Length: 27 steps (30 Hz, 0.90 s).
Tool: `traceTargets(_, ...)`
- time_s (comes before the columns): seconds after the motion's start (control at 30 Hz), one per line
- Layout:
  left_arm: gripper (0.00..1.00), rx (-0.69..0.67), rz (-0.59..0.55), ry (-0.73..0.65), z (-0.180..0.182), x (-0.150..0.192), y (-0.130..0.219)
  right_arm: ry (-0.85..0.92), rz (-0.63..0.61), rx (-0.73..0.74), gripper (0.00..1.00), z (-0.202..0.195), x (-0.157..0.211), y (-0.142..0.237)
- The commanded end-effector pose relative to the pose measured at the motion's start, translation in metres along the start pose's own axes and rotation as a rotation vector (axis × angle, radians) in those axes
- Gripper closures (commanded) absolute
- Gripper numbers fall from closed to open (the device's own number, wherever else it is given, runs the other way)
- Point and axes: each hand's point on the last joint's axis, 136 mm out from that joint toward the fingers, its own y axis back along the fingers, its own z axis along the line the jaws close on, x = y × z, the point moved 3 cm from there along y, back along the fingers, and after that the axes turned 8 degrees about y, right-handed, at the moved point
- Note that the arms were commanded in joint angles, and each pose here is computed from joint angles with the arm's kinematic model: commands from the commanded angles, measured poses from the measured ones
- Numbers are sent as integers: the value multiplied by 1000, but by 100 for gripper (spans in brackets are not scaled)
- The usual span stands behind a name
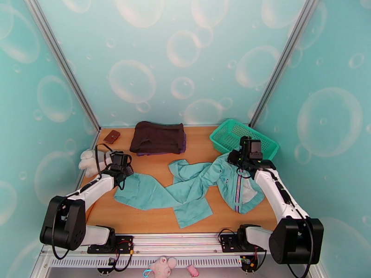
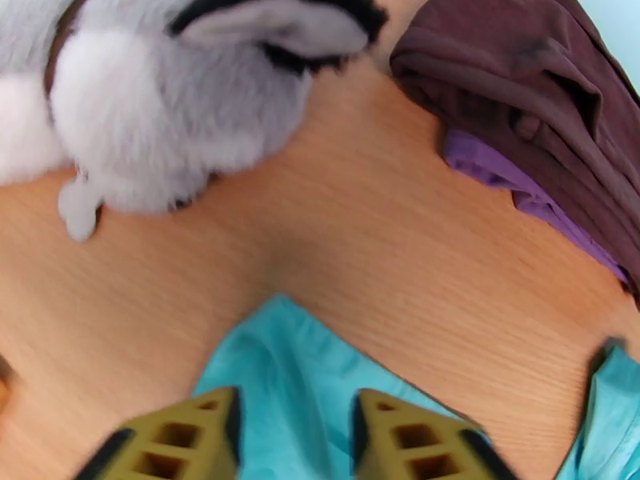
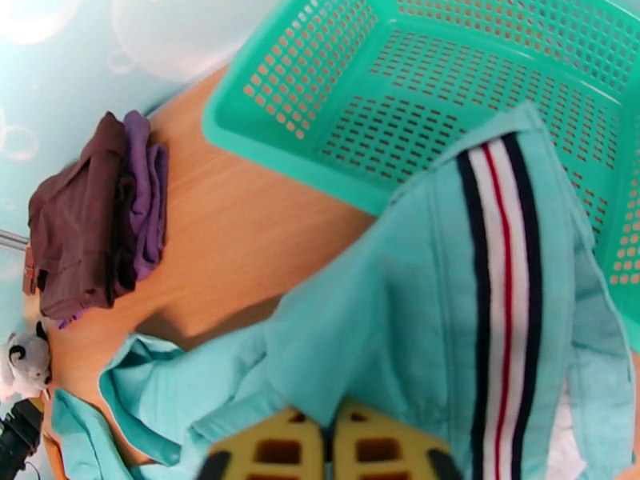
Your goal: Fold and stack the trousers
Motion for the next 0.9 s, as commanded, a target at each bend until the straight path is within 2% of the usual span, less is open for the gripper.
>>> traceTargets(0.0, 7, 100, -151, 19, -14, -29, 25, 38, -143, -39, 46, 7, -14, 17)
traceTargets(0.03, 1, 120, -170, 12, -12, -26, 33, 39, -196, -24, 37, 7, -14, 30)
traceTargets(0.1, 1, 163, -180, -19, -12, -12, 52, 3, -251, 39, 30, -2, -4, 48)
traceTargets(0.2, 1, 222, -158, -52, -17, 24, 75, -95, -224, 152, 30, -26, 27, 63)
traceTargets(0.3, 1, 235, -87, -70, -13, 62, 79, -161, -199, 142, 30, -38, 56, 61)
traceTargets(0.43, 11, 243, -16, -116, -15, 99, 76, -210, -232, 116, 31, -47, 64, 57)
traceTargets(0.6, 15, 177, 4, -152, -11, 109, 67, -220, -201, 71, 31, -47, 58, 42)
traceTargets(0.73, 20, 142, 22, -179, -11, 114, 60, -210, -239, 54, 33, -50, 48, 35)
traceTargets(0.87, 25, 72, 24, -170, -7, 114, 53, -207, -229, 20, 46, -49, 48, 29)
